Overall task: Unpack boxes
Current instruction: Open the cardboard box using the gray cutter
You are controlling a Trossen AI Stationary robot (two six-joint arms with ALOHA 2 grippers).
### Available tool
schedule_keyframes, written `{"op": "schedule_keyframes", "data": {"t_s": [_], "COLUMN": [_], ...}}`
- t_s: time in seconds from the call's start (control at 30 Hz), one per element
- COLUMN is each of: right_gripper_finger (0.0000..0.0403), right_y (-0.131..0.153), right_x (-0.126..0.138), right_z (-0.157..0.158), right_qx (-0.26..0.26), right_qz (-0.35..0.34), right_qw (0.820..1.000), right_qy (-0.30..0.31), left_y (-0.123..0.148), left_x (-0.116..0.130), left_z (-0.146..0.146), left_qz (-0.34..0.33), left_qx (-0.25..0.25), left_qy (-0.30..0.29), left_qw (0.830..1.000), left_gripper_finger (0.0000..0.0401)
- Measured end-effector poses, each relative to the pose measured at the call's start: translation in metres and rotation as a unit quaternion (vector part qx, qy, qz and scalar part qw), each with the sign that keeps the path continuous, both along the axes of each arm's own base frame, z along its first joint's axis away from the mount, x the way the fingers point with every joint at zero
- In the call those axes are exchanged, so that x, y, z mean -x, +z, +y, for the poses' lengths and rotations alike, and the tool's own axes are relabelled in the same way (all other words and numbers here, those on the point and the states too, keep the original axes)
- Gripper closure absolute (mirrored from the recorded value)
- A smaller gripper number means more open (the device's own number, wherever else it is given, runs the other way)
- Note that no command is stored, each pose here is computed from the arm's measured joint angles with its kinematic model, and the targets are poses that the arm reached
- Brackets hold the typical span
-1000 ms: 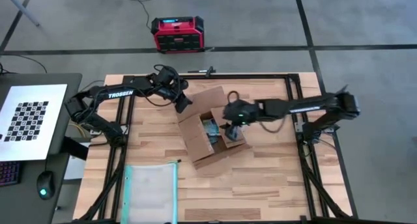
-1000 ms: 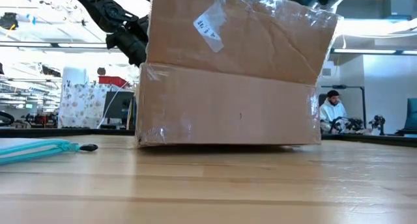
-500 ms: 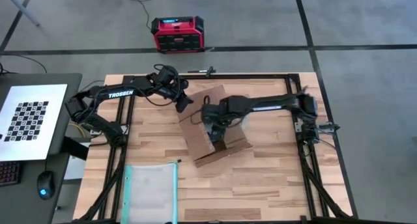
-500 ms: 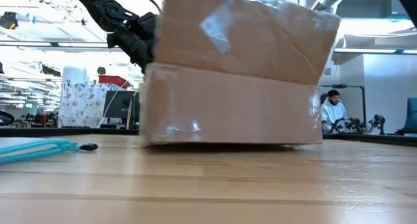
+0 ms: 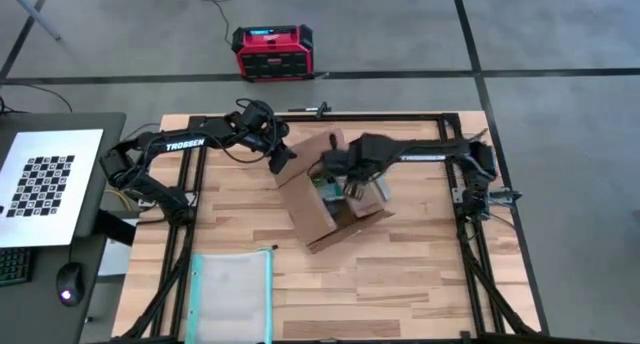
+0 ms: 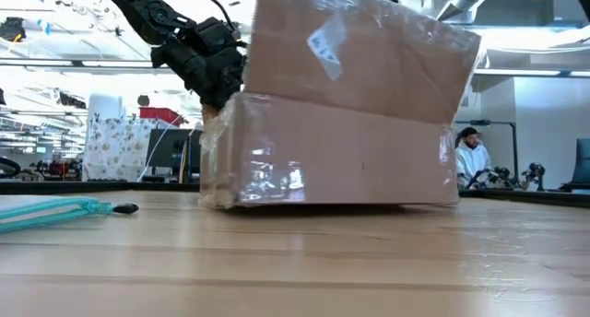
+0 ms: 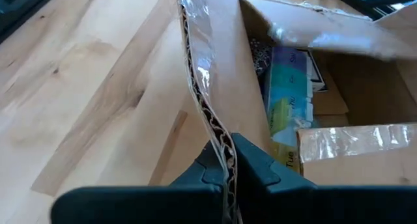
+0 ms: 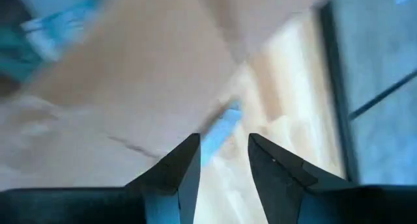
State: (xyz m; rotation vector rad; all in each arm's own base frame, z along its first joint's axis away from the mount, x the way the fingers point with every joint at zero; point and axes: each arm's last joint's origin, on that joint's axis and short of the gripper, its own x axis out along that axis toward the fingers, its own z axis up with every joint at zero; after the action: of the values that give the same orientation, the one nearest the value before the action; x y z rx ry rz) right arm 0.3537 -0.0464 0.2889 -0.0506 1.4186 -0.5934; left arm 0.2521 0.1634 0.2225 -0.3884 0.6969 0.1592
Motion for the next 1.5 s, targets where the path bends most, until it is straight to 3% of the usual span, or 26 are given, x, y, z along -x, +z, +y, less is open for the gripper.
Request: {"op": "schedule_keyframes", "data": {"t_s": [0.3, 0.47, 0.67, 0.87, 0.97, 1.13, 1.3, 1.4, 1.5], "right_gripper_finger": [0.0285, 0.0285, 0.0285, 0.0285, 0.0285, 0.0285, 0.0285, 0.0285, 0.0285], "right_y": [0.067, 0.075, 0.040, -0.028, -0.057, -0.086, -0.097, -0.101, -0.106], "right_x": [0.051, 0.074, 0.089, 0.097, 0.099, 0.105, 0.112, 0.112, 0.109], "right_z": [-0.011, -0.014, -0.010, -0.016, -0.024, -0.034, -0.040, -0.041, -0.039], "right_qx": [0.015, 0.023, -0.004, -0.057, -0.080, -0.093, -0.077, -0.070, -0.074], "right_qz": [-0.121, -0.184, -0.212, -0.224, -0.253, -0.295, -0.286, -0.294, -0.297], "right_qw": [0.992, 0.982, 0.977, 0.971, 0.961, 0.945, 0.947, 0.945, 0.943], "right_qy": [-0.028, -0.030, 0.007, 0.058, 0.076, 0.106, 0.124, 0.127, 0.133], "left_y": [0.013, 0.024, 0.050, 0.101, 0.113, 0.100, 0.051, 0.023, 0.006], "left_x": [-0.002, 0.001, 0.009, -0.008, -0.020, -0.038, -0.068, -0.093, -0.119], "left_z": [-0.004, -0.002, 0.005, -0.007, -0.025, -0.061, -0.092, -0.102, -0.107], "left_qz": [-0.027, 0.016, 0.132, 0.066, 0.041, 0.077, 0.151, 0.144, 0.091], "left_qx": [-0.052, -0.083, -0.141, -0.127, -0.121, -0.064, -0.057, -0.051, -0.057], "left_qy": [-0.050, -0.063, -0.002, 0.021, 0.005, -0.018, -0.020, -0.023, -0.025], "left_qw": [0.997, 0.994, 0.981, 0.989, 0.992, 0.995, 0.987, 0.988, 0.994], "left_gripper_finger": [0.0399, 0.0349, 0.0266, 0.0241, 0.0240, 0.0241, 0.0250, 0.0254, 0.0254]}}
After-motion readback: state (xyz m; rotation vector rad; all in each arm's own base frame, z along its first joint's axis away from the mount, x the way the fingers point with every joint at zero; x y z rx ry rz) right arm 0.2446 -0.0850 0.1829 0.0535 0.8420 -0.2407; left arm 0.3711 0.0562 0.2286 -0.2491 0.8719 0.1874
